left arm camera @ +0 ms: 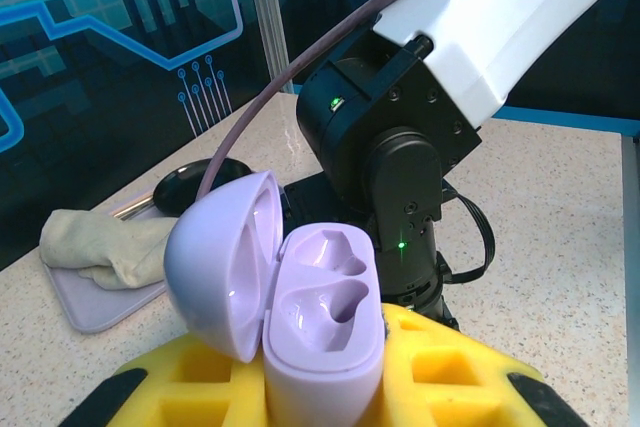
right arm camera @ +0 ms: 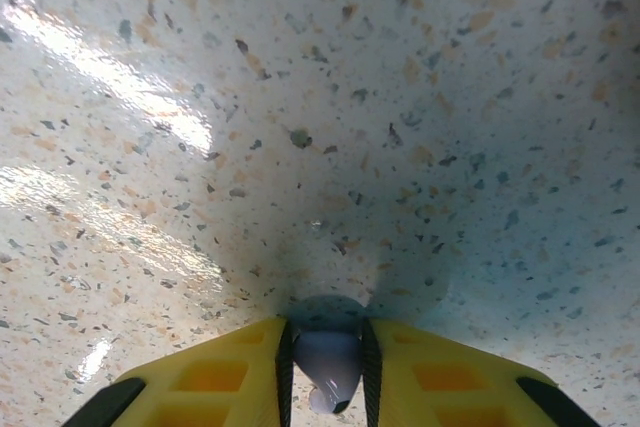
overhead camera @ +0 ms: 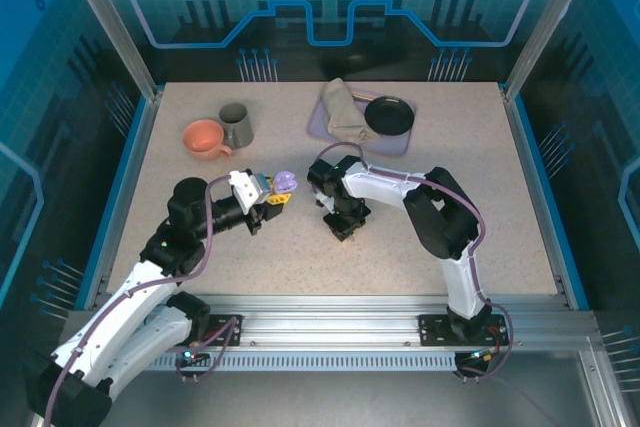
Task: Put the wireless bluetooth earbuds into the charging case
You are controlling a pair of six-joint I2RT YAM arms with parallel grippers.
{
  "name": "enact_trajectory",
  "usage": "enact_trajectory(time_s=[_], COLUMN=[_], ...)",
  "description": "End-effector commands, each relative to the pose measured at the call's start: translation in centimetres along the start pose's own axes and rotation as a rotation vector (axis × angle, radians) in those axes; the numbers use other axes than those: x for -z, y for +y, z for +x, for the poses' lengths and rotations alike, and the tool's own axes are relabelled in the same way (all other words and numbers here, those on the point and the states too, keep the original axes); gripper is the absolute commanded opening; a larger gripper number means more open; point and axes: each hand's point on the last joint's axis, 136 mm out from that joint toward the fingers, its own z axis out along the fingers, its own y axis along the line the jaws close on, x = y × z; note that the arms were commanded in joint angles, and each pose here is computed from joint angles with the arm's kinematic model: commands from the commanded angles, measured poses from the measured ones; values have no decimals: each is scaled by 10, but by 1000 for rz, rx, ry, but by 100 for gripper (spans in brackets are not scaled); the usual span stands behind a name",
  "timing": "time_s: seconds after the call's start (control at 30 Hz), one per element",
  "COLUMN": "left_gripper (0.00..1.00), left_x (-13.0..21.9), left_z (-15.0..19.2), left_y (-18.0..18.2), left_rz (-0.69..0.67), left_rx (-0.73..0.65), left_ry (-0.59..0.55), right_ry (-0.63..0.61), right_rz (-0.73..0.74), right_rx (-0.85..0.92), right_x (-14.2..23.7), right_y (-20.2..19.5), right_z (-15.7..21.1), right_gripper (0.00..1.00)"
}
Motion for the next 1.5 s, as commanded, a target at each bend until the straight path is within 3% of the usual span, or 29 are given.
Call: enact_trajectory(time_s=[0.0,0.33,0.7,1.17,1.47], left_gripper=[0,0,0,0,0], left_x=[3,1,-13,-62,-101], left_z=[-10,-9,-7,-16,-28], left_y=[-4,-4,-8,-28,-34], left_rz=[19,23,55,144,169], left_rx=[-29,-21,33,6,-8], left_ry=[-25,-25,-32,-64,-80], right_ry=[-7,-84,-322,-967,-1228], right_rz=[-26,-79,-199,-325,-457], right_rx=[-11,-68,-169,-222,-156], right_x=[-5,13,64,238,322], right_y=[6,-4,-22,-49,-24], right_z=[0,1,2,51,76], right_gripper=[26,25,24,24,23])
